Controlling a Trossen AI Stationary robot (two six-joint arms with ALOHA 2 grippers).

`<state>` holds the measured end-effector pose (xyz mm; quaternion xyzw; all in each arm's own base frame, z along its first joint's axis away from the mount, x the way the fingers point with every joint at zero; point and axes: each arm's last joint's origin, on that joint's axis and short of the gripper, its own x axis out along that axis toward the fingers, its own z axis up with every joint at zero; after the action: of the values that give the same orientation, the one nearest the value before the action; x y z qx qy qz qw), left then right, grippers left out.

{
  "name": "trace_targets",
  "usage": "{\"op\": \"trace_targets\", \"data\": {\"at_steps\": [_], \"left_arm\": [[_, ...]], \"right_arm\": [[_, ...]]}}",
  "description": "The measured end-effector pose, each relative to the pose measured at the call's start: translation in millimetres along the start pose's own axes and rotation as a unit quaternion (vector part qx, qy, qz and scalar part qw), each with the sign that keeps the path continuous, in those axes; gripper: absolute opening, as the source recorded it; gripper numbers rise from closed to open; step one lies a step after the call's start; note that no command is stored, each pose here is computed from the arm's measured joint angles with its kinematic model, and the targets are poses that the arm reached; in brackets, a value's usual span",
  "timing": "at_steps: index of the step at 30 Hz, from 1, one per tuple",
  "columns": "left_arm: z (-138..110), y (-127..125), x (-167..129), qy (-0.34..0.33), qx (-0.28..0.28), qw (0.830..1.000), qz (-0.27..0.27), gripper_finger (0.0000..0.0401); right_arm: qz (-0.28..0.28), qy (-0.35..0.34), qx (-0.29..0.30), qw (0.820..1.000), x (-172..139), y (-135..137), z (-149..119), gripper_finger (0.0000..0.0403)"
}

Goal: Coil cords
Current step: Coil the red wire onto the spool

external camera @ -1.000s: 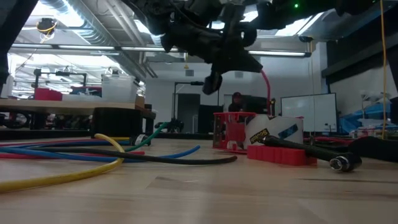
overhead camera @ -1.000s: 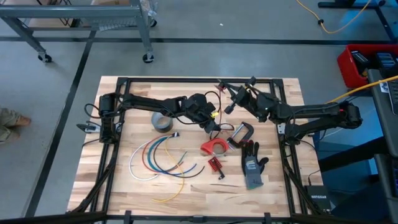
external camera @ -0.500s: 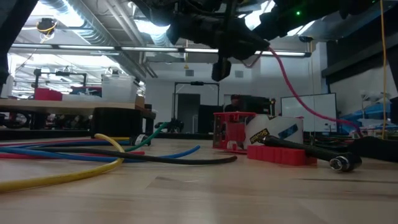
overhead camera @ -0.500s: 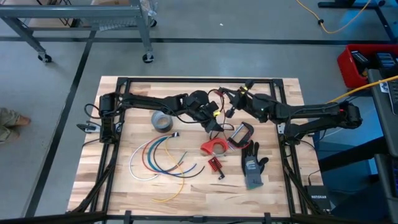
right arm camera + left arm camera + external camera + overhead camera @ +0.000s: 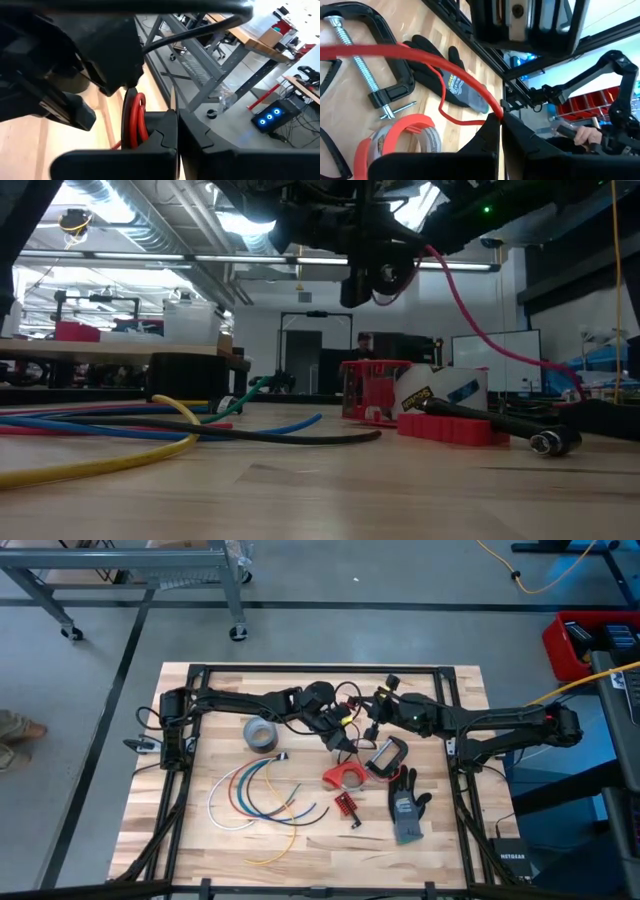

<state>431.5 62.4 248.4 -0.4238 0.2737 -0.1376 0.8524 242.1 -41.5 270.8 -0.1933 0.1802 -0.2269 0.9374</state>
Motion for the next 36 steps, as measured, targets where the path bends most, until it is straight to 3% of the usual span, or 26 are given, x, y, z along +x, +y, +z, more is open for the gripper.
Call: {"op": "trace_targets", "data": {"at_steps": [8,12,21,27,30,36], "left_arm": [[1,0,0,-0.003,0.003,1.000,0.001,0.0000],[1,0,0,-0.011,0.032,0.999,0.013,0.0000],[15,-6,-21,-0.097,0.100,0.986,0.088,0.0000],[20,-5,-25,-0.130,0.087,0.980,0.123,0.0000],[21,-3,-27,-0.137,0.081,0.978,0.133,0.0000],[25,2,-32,-0.153,0.087,0.973,0.150,0.0000]], "right_arm": [[-0.002,-0.006,0.006,1.000,0,0,1,0.0003],[-0.011,-0.013,0.044,0.999,-1,-2,3,0.0003],[-0.102,-0.046,0.124,0.986,-26,-23,15,0.0003],[-0.151,-0.102,0.199,0.963,-43,-37,27,0.0003],[-0.147,-0.138,0.223,0.954,-45,-40,33,0.0003],[-0.066,-0.179,0.248,0.950,-44,-36,37,0.0003]]}}
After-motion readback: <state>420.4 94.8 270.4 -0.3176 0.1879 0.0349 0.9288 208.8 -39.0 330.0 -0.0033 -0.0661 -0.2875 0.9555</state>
